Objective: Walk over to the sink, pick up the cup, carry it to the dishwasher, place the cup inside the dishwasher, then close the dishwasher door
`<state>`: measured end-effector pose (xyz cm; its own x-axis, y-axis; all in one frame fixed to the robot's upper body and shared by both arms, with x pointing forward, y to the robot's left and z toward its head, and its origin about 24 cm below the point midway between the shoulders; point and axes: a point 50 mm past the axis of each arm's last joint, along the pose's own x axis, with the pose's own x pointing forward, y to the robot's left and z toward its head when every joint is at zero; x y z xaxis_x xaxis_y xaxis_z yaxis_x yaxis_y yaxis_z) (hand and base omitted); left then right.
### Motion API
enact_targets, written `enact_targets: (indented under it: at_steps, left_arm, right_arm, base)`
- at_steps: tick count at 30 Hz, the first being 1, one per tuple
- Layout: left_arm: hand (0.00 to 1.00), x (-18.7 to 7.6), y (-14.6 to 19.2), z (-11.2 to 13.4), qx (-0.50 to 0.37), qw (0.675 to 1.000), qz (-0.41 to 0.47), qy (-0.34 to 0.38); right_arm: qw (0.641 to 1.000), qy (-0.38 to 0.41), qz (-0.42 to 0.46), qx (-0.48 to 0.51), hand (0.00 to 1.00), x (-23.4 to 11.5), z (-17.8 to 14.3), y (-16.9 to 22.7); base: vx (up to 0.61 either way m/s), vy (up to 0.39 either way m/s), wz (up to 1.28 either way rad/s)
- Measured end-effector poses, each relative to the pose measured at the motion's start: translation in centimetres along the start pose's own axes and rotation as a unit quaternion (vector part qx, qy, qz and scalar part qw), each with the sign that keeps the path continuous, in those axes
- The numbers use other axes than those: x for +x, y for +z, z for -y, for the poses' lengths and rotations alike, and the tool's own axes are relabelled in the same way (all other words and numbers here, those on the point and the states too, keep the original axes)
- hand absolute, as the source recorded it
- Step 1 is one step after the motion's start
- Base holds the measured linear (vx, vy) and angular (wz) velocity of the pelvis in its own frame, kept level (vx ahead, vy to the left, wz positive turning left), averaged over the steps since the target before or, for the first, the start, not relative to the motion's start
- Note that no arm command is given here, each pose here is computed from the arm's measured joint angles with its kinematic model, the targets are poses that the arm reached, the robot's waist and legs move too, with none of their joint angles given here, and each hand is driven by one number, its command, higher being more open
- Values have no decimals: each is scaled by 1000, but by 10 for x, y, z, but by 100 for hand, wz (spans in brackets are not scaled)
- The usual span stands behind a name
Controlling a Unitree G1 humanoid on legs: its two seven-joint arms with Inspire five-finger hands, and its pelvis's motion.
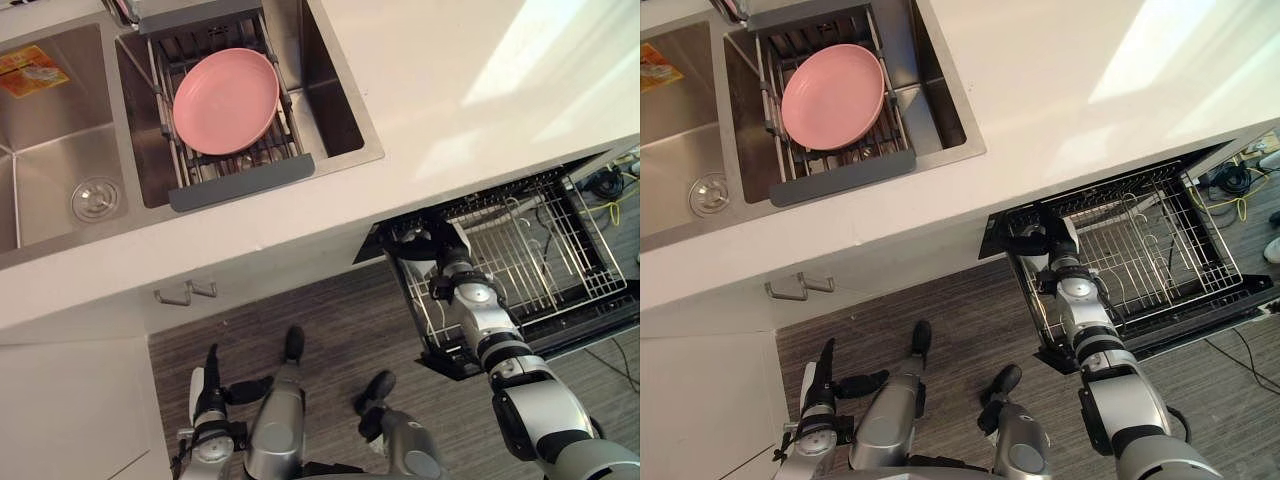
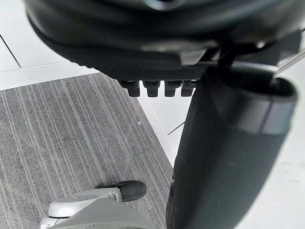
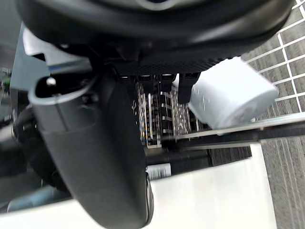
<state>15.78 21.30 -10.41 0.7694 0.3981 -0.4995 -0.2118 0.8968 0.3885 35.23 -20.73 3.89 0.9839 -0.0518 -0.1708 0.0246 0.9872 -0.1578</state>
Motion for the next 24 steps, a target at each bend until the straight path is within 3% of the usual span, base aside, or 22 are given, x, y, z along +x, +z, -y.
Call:
enact_targets:
  at_steps: [6,11,13,18,24]
  left_arm:
    - [100,2,0,-4,7,1000,-5,3]
    - [100,2,-21,-8,-44,996,-82,-17]
    - [100,-1,-41,-13,-116,981,-152,-27]
    - [100,-14,-76,-20,-177,948,-261,-52]
    - [100,-30,-96,-11,-228,906,-344,-100]
  right_arm:
    - [1000,22,-12,4,100,-10,-13,-17]
    - [999,-1,-10,35,100,-34,-30,-38]
    - [997,-15,-30,72,100,-53,-39,-58]
    - [988,-67,-87,113,100,-96,-37,-99]
    - [976,-73,-59,198,100,-119,-24,-97]
  base:
    - [4,-31,-5]
    - [-6,-30,-26]
    - [26,-41,-32]
    - [61,-19,-38]
    - [63,-13,-35]
